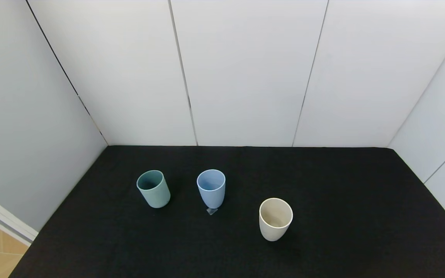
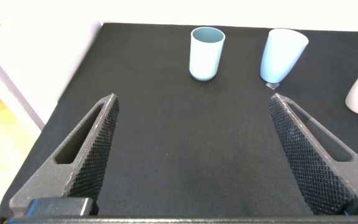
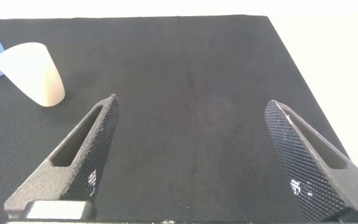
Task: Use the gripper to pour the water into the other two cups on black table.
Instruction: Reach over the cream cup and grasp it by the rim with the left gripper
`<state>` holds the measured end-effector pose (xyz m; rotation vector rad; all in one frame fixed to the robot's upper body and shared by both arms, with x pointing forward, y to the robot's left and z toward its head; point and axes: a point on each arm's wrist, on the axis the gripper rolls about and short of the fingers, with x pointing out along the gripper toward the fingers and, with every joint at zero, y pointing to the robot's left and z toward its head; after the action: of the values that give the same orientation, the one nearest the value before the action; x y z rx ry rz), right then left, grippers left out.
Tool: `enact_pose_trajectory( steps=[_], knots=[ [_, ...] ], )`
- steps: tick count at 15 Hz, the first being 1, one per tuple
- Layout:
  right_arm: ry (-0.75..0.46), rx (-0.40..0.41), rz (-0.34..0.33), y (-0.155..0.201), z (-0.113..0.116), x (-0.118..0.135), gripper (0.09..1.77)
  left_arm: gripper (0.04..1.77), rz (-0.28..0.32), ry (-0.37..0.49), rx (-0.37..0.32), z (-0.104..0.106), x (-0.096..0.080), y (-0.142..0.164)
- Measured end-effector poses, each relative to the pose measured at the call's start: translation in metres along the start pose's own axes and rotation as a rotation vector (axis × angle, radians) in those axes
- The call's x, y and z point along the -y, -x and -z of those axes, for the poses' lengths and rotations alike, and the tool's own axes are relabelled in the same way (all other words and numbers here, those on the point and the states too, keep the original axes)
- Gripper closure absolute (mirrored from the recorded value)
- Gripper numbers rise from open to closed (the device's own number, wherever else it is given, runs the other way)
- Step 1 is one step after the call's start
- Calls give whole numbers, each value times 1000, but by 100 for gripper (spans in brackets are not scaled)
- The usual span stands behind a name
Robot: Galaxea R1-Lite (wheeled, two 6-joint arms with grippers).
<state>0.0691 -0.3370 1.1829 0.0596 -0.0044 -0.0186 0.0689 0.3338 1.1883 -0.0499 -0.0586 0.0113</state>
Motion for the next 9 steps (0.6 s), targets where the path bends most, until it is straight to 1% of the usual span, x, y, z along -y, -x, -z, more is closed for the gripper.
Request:
enact_pose_trajectory(
  steps=[9],
  knots=[
    [0, 0, 0, 0, 0, 0, 15, 9, -3, 19, 4, 0, 0, 0]
  ],
)
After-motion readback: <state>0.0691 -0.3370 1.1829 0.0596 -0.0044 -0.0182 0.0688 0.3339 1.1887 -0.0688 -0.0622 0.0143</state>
